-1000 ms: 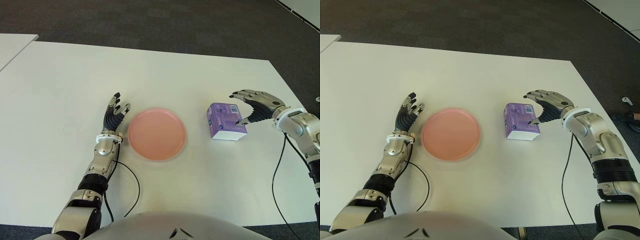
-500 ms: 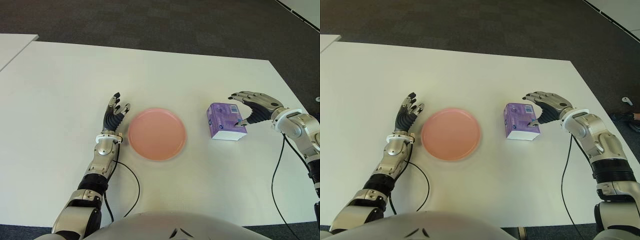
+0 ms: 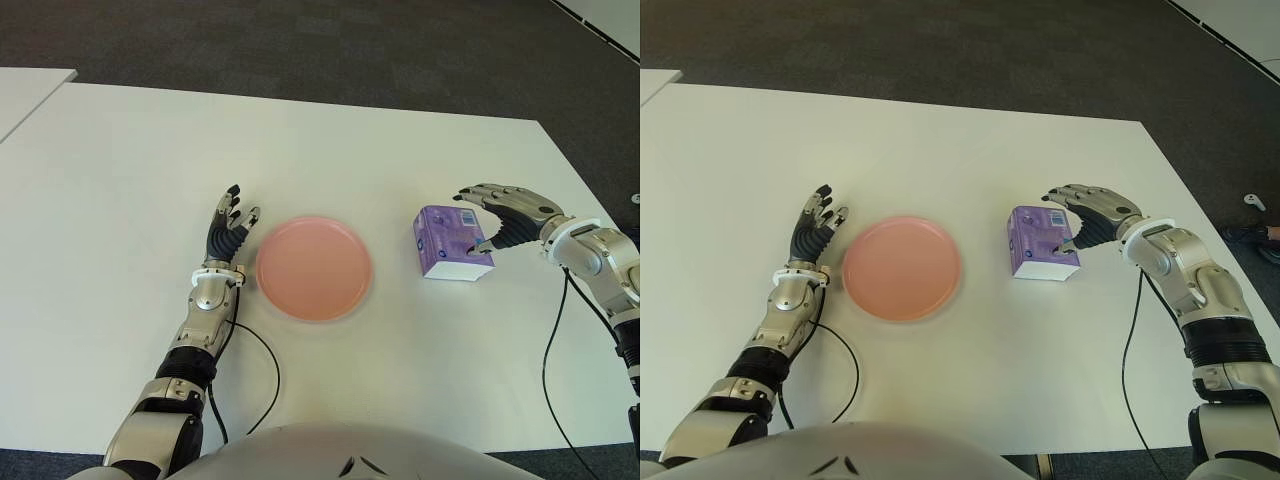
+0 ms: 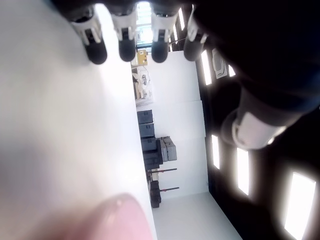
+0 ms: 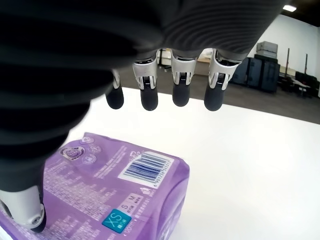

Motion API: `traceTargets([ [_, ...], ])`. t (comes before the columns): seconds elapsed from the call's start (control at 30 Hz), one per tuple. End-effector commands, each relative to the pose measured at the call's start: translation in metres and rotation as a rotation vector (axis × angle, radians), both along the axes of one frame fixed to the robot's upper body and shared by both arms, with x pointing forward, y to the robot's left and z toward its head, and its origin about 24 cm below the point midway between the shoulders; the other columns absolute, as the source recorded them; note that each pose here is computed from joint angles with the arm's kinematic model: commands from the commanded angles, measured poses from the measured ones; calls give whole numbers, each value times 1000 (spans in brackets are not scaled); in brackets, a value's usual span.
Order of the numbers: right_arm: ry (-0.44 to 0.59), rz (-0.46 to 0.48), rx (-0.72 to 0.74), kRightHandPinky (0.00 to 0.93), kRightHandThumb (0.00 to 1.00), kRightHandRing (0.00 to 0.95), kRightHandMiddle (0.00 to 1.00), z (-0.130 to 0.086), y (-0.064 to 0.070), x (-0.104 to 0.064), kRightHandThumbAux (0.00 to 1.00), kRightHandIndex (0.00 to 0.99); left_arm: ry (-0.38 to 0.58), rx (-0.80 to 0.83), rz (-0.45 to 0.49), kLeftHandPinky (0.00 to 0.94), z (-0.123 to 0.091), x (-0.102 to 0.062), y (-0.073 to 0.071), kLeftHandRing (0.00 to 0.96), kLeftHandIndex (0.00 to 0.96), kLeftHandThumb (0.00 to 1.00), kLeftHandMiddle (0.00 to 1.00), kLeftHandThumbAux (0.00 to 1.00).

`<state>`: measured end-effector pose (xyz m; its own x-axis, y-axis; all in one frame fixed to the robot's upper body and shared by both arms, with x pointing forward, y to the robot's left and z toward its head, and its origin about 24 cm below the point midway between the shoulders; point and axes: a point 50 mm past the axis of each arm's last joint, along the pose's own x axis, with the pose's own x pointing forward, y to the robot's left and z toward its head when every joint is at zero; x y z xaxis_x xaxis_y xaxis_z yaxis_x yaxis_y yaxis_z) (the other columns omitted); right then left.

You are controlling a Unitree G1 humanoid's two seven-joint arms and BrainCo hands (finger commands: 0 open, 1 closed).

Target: Put the tissue paper into the plate.

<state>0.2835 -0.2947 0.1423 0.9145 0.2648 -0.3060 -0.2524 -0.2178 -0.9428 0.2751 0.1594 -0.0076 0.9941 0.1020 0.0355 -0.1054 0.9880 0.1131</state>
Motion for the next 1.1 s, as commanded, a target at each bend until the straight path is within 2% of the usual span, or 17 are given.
traceTargets([
  [0.03,-3,16,23,0,157,0,29,-2,2,-3,611,0,56,3,9,0,-12,-7,3,0,0,0,0,560],
  [0.6,11,95,55,14,186,10,48,-7,10,-21,626,17,65,8,3,0,-14,-6,3,0,0,0,0,558],
  [1.1,18,116,63,19,89,7,42,-6,16,-27,662,17,61,-1,3,0,-13,-6,3,0,0,0,0,572],
])
